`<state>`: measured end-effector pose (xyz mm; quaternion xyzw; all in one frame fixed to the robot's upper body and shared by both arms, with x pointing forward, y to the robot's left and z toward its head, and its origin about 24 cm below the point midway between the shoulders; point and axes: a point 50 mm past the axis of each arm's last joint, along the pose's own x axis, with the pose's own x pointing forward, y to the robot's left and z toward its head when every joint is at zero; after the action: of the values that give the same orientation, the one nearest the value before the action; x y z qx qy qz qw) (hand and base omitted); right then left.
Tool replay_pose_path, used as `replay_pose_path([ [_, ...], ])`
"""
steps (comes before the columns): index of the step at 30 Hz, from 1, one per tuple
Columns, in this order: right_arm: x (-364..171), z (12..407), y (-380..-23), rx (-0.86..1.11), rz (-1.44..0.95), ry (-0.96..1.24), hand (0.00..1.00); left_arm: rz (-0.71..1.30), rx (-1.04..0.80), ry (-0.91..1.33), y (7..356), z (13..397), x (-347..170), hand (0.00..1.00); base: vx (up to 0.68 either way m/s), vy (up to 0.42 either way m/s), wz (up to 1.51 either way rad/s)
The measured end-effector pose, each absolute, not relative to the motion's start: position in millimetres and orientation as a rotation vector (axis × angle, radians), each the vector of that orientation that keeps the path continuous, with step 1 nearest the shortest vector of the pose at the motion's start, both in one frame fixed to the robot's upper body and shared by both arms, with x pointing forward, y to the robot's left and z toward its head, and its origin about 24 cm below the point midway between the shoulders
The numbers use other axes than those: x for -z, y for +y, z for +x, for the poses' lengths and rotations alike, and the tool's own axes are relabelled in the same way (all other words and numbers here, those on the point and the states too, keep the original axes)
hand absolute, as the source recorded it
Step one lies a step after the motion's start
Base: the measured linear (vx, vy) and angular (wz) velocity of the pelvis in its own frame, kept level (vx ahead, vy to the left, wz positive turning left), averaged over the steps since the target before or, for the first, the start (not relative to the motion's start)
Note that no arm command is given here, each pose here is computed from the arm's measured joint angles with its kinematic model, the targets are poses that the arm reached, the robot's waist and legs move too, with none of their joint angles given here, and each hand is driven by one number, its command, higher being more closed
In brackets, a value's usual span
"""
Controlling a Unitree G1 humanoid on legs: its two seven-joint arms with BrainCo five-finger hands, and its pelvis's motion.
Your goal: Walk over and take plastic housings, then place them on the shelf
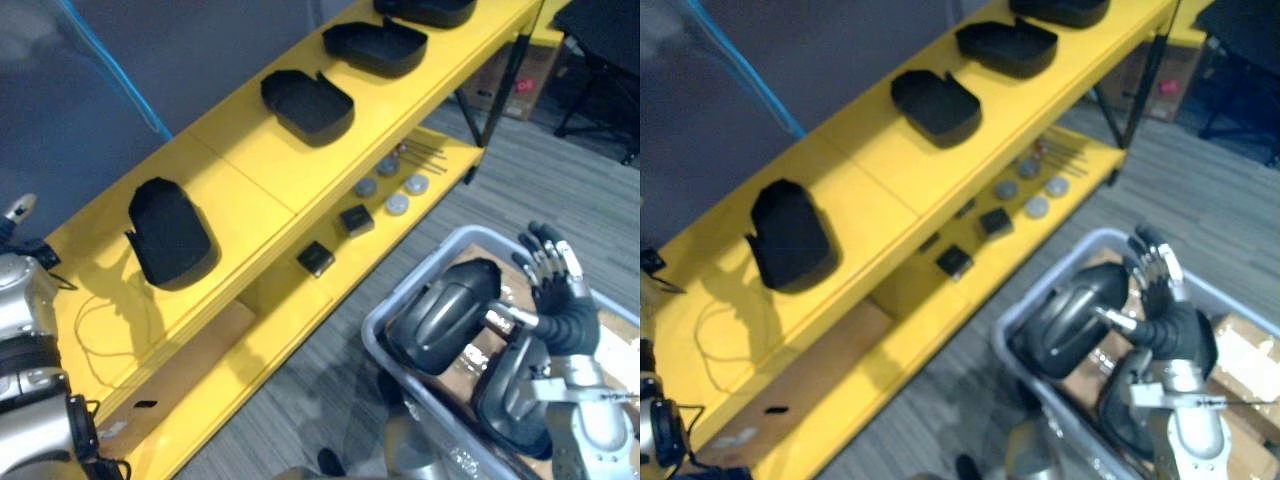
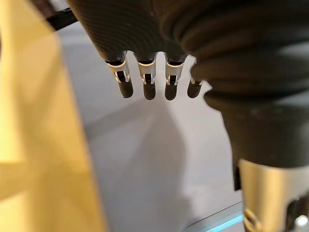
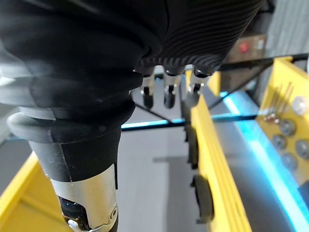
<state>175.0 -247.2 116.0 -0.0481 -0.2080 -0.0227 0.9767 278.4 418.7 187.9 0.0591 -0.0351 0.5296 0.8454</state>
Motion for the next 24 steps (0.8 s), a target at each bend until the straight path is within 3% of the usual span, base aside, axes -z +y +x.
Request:
replay_pose_path([
  [6, -114, 192, -246, 0.046, -0.057, -0.462, 0.0, 0.237, -1.149, -0.21, 417, 268, -192, 0.0, 0.01, -0.014, 0.2],
  [14, -111, 202, -258, 0.196, -0.048, -0.454, 0.0, 0.306, -1.174, -0.41, 372, 220, -167, 0.0, 0.06, -0.022, 0.42],
  [20, -111, 214, -256, 0.283, 0.003, -0.461, 0.0, 0.362, -1.096, -0.524, 334, 190, -158, 0.0, -0.03, -0.003, 0.37],
  [21, -111, 223, -266, 0.372, -0.019, -0.447, 0.0, 0.41, -0.993, -0.628, 314, 176, -162, 0.0, 0.0, 0.0, 0.0],
  [24, -111, 223, -266, 0.372, -0.019, -0.447, 0.0, 0.41, -0.993, -0.628, 314, 176, -162, 0.0, 0.0, 0.0, 0.0],
])
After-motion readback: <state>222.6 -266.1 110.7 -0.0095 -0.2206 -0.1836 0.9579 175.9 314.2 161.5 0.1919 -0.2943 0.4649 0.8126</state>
